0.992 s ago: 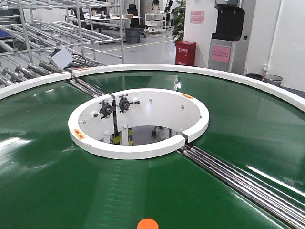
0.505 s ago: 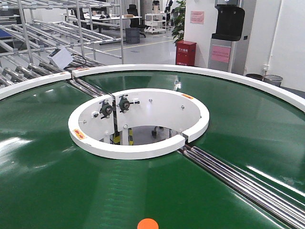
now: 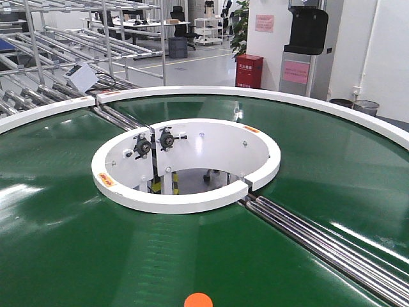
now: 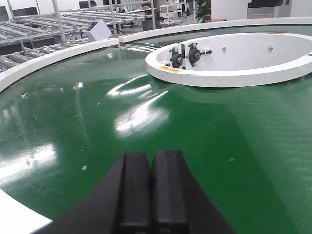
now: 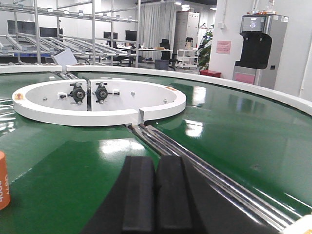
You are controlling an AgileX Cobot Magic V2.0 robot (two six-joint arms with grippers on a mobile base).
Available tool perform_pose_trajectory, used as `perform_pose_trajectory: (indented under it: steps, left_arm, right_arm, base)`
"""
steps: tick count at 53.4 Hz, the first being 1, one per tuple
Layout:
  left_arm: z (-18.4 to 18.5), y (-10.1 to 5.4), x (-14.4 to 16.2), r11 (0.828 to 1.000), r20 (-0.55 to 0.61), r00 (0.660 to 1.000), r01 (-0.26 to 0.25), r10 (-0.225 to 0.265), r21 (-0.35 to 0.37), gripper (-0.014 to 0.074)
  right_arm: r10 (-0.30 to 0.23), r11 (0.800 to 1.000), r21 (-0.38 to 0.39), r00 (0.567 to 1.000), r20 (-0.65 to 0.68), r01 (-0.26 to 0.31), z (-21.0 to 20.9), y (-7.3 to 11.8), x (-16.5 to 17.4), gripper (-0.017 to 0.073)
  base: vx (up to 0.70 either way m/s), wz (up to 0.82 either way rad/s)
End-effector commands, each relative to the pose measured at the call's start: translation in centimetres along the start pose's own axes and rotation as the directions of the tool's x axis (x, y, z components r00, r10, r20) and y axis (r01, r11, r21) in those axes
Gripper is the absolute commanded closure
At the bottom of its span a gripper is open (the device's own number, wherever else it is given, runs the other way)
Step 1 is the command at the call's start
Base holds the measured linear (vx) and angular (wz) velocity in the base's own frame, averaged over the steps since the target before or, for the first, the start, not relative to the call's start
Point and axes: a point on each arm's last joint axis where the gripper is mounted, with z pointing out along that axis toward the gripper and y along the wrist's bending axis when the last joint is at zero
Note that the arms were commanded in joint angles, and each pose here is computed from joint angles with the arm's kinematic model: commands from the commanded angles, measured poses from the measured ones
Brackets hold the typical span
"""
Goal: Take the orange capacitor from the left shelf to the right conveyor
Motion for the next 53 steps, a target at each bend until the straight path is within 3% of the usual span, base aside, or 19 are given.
perform_pose_trajectory:
  steps: [1, 11, 21, 53]
  left_arm:
    - [0.08, 0.02, 0.27, 1.0, 0.063, 0.998, 0.006, -0.005, -0.009, 0.0599]
    - [0.08, 0.02, 0.27, 1.0, 0.063, 0.998, 0.006, -0.005, -0.009, 0.0599]
    - [0.08, 0.02, 0.27, 1.0, 0.063, 0.998, 0.006, -0.005, -0.009, 0.0599]
    - [0.08, 0.03, 0.27, 1.0, 0.063, 0.998, 0.005, -0.004, -0.009, 0.0599]
  right_arm:
    - [0.015, 1.0, 0.007, 0.996, 0.084, -0.016, -0.09, -0.03, -0.53, 0.0567]
    - [0.031, 0.999, 0.006, 0.998, 0.058, -0.032, -0.08, -0.03, -0.29, 0.0567]
    - [0.007, 1.0, 0.006, 0.998, 0.057, -0.007, -0.08, -0.02, -0.28, 0.0567]
    - [0.007, 1.0, 0.006, 0.998, 0.057, -0.007, -0.08, -0.02, -0.28, 0.0567]
  base:
    - [0.0, 0.0]
    - [0.0, 0.0]
    - [0.0, 0.0]
    - [0.0, 0.0]
